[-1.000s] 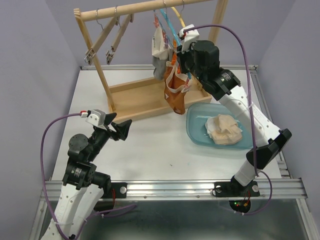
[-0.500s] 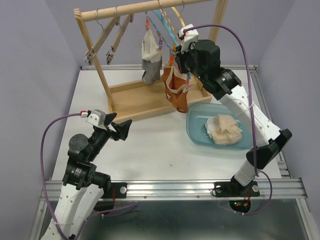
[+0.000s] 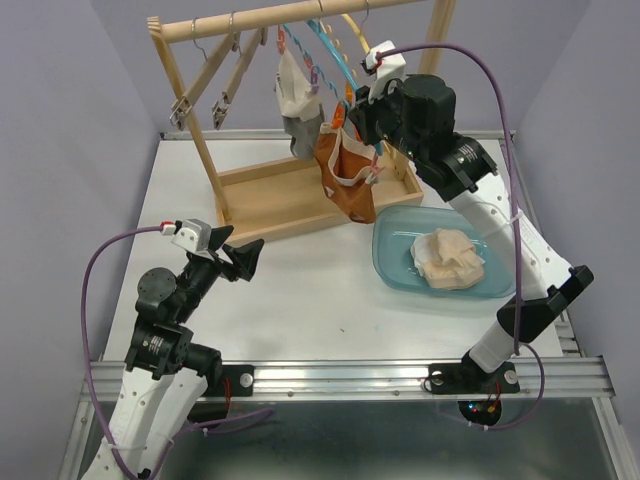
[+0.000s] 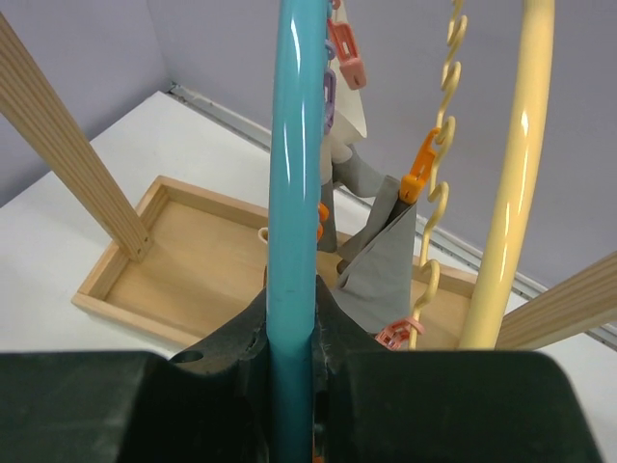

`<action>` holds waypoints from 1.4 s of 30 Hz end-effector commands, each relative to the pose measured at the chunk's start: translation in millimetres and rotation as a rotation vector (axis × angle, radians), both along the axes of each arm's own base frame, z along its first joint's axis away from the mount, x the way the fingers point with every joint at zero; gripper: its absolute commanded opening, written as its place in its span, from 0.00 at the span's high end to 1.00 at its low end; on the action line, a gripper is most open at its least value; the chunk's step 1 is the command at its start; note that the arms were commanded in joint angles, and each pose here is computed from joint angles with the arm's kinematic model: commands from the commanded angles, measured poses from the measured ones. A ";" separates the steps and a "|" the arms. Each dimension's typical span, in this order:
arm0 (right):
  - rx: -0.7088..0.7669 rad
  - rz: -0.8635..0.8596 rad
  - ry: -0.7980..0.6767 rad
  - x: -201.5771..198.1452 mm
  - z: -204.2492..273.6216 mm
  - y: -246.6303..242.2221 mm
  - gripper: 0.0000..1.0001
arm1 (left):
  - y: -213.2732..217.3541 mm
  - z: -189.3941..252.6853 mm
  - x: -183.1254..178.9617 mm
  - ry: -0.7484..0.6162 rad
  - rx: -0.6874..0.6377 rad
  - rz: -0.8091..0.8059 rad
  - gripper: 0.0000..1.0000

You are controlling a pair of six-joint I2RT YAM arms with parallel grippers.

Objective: Remove the underwear clipped to the hanger
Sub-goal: Pick up the hanger from the clothesline.

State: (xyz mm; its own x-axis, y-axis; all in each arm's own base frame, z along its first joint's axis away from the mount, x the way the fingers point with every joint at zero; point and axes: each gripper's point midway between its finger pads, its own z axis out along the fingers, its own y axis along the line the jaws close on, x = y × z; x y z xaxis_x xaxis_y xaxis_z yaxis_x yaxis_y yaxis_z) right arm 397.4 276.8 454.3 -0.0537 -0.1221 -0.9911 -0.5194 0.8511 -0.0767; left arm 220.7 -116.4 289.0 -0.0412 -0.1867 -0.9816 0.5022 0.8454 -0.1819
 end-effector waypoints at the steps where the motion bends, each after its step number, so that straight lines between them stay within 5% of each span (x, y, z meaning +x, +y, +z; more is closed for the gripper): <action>1: 0.170 0.008 -0.216 -29.9 99.6 -21.4 1.00 | -1.2 11.4 -0.4 -0.051 -0.017 -0.009 0.14; 21: 0.127 0.080 -0.183 -76.6 68.9 -42.5 0.99 | -6.1 10.9 -2.6 -0.071 -0.013 -0.042 0.14; 42: 0.086 0.320 -0.121 -162.9 -9.9 -70.6 0.99 | -97.4 38.2 -41.8 -0.171 -0.072 -0.495 0.18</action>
